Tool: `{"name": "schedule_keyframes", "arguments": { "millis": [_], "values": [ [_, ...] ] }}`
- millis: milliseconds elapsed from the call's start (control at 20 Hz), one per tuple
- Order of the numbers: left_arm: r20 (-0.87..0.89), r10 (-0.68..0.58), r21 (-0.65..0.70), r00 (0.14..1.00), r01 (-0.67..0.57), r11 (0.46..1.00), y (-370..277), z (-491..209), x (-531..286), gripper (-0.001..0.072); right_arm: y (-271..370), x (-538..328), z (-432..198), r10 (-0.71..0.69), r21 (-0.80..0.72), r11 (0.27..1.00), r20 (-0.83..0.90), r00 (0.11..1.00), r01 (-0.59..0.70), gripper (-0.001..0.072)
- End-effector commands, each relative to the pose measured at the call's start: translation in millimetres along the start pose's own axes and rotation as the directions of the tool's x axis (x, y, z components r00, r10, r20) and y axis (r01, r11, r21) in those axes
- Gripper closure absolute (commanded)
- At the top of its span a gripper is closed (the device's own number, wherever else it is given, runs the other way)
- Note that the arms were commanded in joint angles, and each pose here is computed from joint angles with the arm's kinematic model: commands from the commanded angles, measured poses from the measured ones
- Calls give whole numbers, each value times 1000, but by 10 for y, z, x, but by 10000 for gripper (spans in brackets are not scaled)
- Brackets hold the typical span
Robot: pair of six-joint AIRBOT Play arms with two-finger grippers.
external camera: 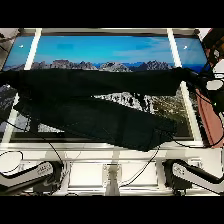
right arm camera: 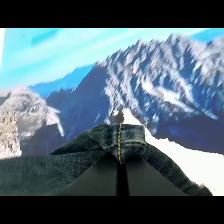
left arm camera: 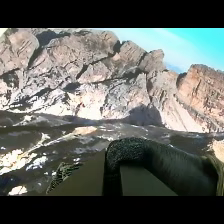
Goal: Fold the clothes and pants, and hang the long-sleeved shirts on hangers.
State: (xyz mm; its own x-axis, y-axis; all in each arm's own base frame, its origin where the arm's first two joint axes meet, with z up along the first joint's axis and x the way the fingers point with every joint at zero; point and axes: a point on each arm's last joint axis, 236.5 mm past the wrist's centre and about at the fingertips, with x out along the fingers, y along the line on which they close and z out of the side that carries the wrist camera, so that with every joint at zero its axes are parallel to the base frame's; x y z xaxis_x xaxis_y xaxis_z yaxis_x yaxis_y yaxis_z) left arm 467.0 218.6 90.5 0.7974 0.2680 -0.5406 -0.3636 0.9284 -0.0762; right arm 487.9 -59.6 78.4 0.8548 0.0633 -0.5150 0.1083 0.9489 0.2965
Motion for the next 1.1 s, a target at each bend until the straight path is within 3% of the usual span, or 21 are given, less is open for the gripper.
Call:
{"name": "schedule_keyframes", "arguments": {
  "millis": [0, 300, 450, 600, 800, 1050],
  "values": [
    [0, -1, 0, 1000, 1, 1000, -4, 3, -7, 662, 55, -17, -58, 20, -10, 1000, -36, 999, -20, 694],
    [30, 10, 11, 999, -10, 1000, 24, 109, -95, 662, 119, -222, -134, 18, -132, 991, -97, 995, -30, 694],
    [150, 49, 7, 987, -51, 999, 118, 416, -191, 662, 92, -502, -17, -35, -246, 969, -79, 996, 14, 695],
    [216, 48, -20, 975, -45, 999, 40, 531, -99, 663, -45, -450, 33, -85, -115, 990, -52, 995, 78, 695],
    [125, 26, -39, 992, -21, 999, -110, 89, 424, 663, -341, 133, -429, -119, 11, 992, -158, 980, 122, 695],
    [257, 71, -126, 964, -40, 991, -229, 34, 894, 663, -675, 757, -390, -167, 232, 957, -48, 985, 174, 695]
  ]
}}
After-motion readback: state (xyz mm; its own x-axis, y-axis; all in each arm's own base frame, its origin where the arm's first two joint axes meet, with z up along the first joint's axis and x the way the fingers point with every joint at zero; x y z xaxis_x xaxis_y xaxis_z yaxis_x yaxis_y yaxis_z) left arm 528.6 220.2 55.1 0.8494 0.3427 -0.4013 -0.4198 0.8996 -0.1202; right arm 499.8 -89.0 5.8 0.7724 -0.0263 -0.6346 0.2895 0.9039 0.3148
